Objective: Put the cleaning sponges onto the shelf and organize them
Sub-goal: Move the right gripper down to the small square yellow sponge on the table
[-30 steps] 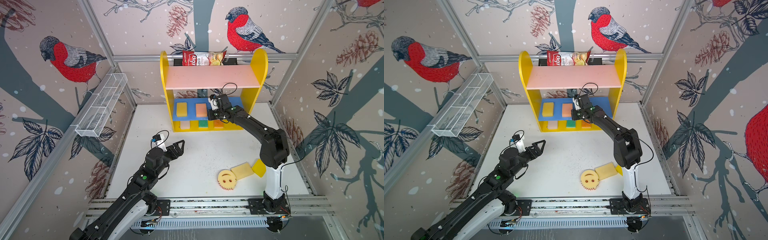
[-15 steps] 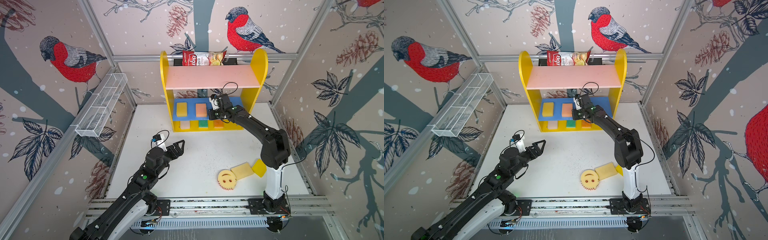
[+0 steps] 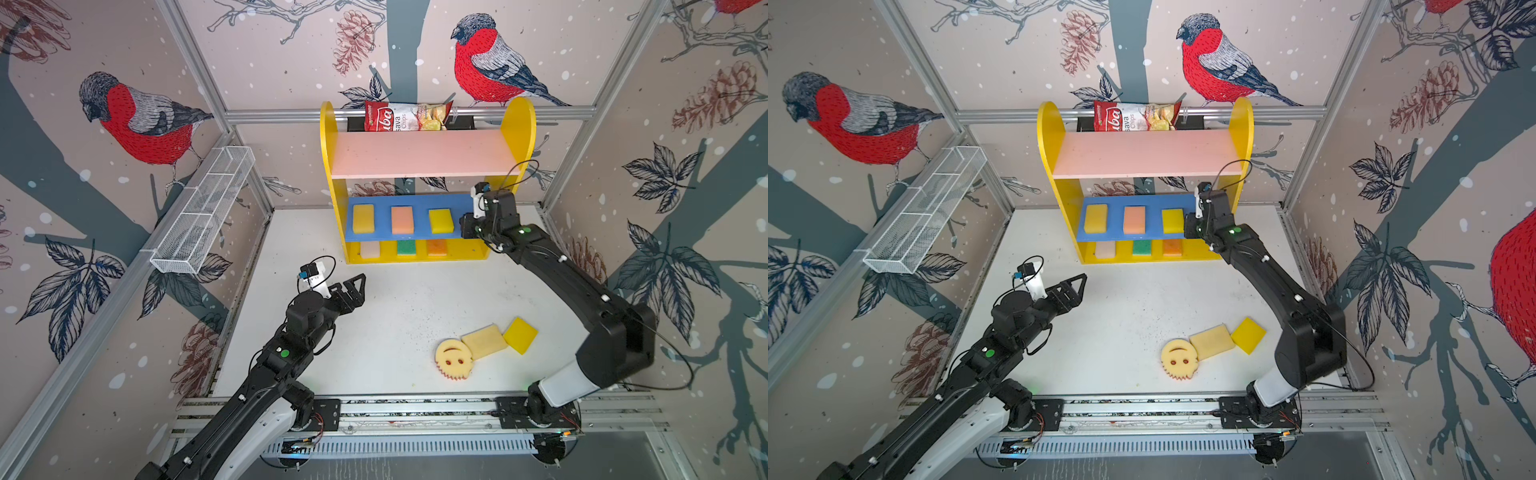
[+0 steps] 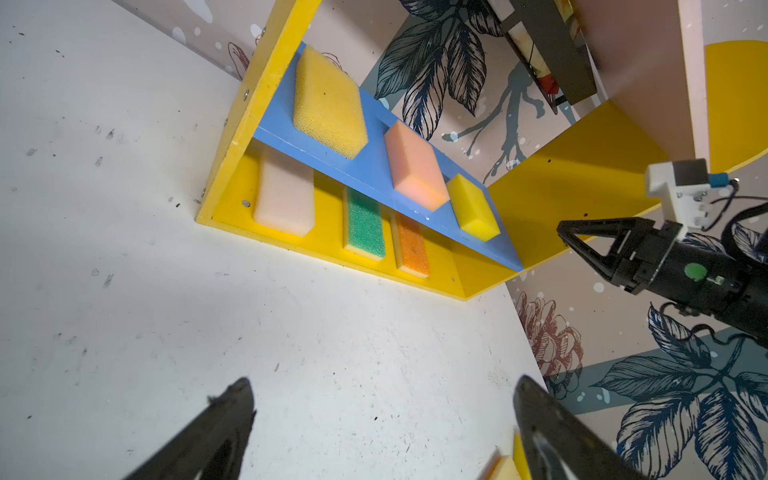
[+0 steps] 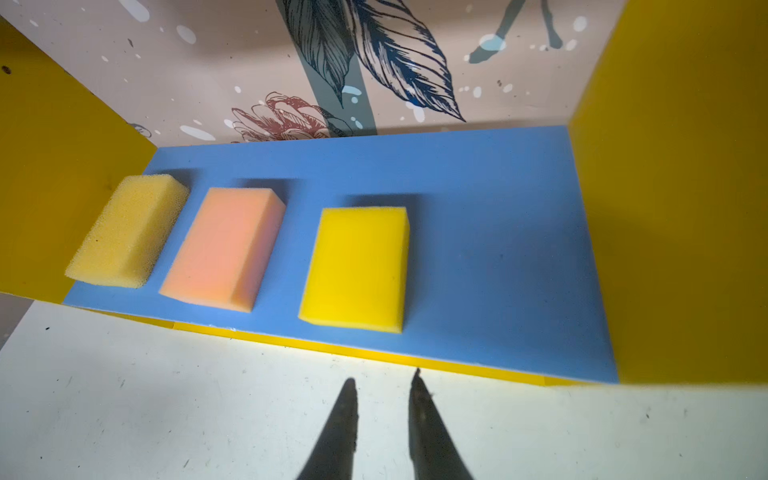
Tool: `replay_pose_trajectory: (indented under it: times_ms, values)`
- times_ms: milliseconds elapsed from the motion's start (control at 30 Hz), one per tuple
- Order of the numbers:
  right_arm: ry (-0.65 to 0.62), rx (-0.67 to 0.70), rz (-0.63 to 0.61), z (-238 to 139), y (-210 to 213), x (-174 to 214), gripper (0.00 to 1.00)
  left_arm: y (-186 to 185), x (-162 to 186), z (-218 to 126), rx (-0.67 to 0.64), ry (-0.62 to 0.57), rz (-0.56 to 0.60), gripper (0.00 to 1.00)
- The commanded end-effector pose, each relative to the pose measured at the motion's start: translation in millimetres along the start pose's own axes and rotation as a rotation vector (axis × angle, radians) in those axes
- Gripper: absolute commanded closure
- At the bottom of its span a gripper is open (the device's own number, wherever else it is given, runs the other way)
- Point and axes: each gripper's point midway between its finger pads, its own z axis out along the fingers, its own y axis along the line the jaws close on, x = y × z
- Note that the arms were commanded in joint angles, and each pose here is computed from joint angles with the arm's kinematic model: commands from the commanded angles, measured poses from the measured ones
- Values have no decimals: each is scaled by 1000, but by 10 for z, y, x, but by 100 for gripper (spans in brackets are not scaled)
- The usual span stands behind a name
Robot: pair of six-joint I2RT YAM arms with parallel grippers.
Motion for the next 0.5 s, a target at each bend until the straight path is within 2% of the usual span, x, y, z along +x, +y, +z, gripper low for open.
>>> replay_pose_trajectory:
  times_ms: [0, 167, 200, 267, 467]
  values:
    - [-2, 79, 27, -112, -216, 194, 67, 51, -52, -31, -35, -18, 37, 4]
    - [58, 219, 106, -300, -650, 724, 44, 67, -36, -30, -37, -18, 44, 4]
    - [70, 247, 125, -348, -743, 833, 35, 69, -26, -15, -36, -14, 46, 4]
    - [100, 291, 156, -409, -880, 1034, 0, 65, 1, 22, -28, -6, 49, 4]
    - [113, 464, 293, -779, -1278, 1414, 0, 48, 149, 231, 1, 50, 56, 4]
